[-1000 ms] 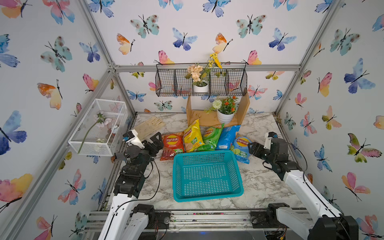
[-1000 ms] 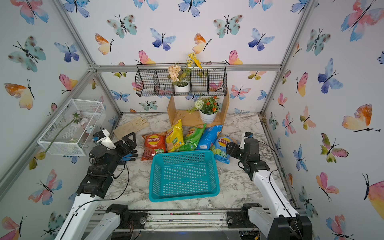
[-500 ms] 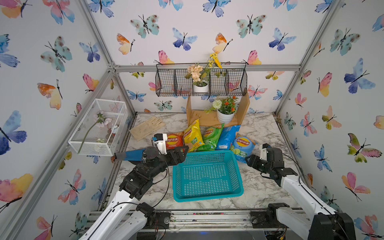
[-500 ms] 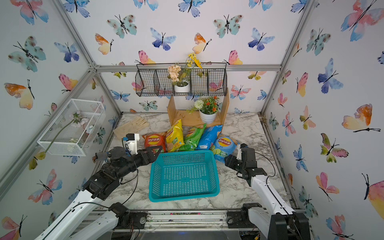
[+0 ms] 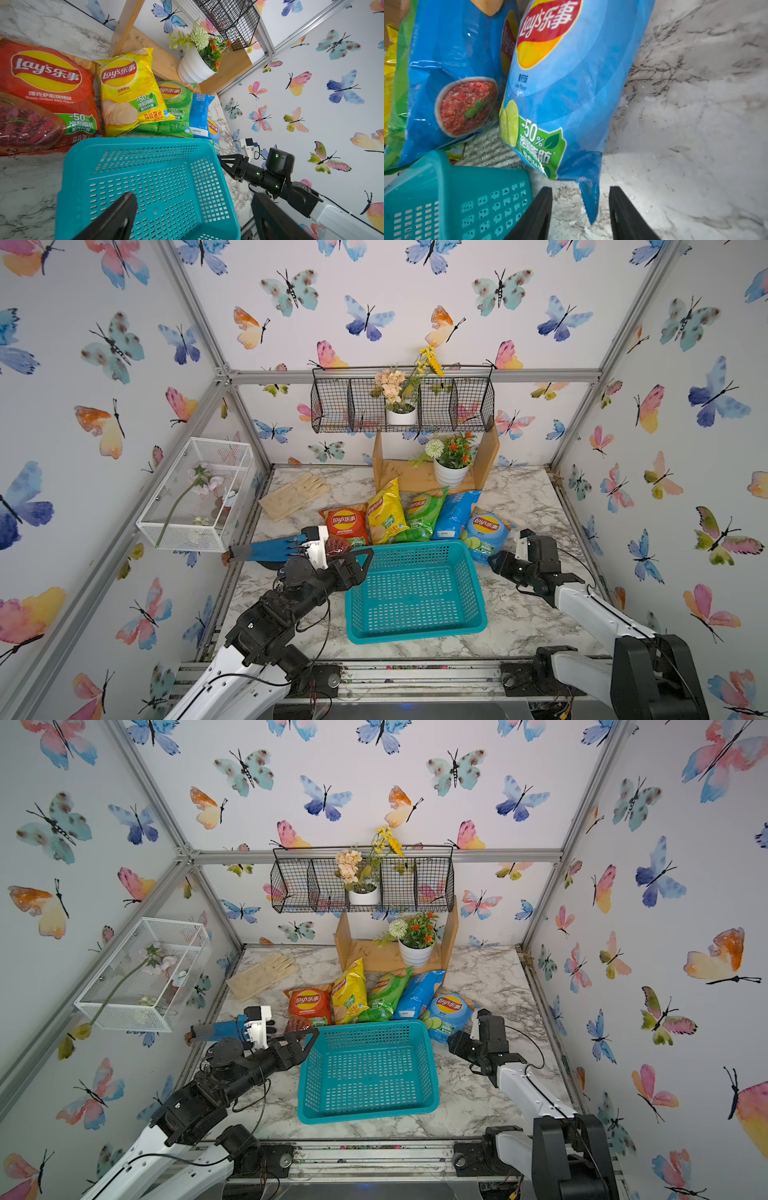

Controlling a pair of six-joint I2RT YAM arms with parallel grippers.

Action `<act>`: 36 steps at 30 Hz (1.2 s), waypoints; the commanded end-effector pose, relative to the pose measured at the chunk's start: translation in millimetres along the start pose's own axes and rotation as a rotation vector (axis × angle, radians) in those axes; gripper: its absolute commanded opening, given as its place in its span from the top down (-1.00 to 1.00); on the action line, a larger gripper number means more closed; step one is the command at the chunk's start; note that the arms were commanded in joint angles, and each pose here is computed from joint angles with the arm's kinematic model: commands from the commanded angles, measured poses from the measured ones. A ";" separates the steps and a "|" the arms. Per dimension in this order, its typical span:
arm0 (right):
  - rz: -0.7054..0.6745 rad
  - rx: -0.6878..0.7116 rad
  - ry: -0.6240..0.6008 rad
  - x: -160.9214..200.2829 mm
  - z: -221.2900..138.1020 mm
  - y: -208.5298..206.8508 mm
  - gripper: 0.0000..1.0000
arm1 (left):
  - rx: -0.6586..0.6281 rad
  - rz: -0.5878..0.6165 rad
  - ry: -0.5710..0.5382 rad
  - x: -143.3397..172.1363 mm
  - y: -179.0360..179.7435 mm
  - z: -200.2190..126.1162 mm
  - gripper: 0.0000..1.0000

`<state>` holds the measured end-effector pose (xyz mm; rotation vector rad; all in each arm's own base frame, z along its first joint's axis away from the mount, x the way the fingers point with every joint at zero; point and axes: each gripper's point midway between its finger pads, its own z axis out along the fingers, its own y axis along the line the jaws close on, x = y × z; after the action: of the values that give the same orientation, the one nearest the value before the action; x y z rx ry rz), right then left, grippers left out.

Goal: Put the potato chips into the basket
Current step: Pick up the potato chip from the center of the board.

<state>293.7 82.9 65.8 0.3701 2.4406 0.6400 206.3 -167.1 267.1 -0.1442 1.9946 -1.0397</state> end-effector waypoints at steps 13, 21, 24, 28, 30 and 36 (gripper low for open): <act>-0.001 0.001 -0.005 -7.1 5.5 0.6 0.96 | -0.010 0.002 0.008 -3.1 -3.8 0.7 -0.84; -0.061 0.005 -0.205 -71.0 -64.1 41.4 0.96 | 0.066 0.172 0.026 -23.8 -43.8 -1.8 -0.69; -0.091 -0.020 -0.275 -95.0 -96.5 64.4 0.96 | 0.105 0.253 0.044 -33.7 -65.9 -0.5 -0.61; -0.122 -0.087 -0.315 -119.1 -131.5 98.9 0.96 | 0.144 0.376 0.073 -41.9 -98.0 4.2 -0.55; -0.129 -0.122 -0.317 -125.6 -143.5 112.6 0.96 | 0.150 0.445 0.090 -40.0 -112.1 6.5 -0.53; -0.112 -0.268 -0.292 -137.9 -176.2 156.9 0.96 | 0.135 0.645 0.122 -21.7 -146.7 10.1 -0.50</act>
<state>324.0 85.1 323.6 0.2217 2.0306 0.6848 189.5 -259.2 383.5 0.5228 1.8876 -0.9315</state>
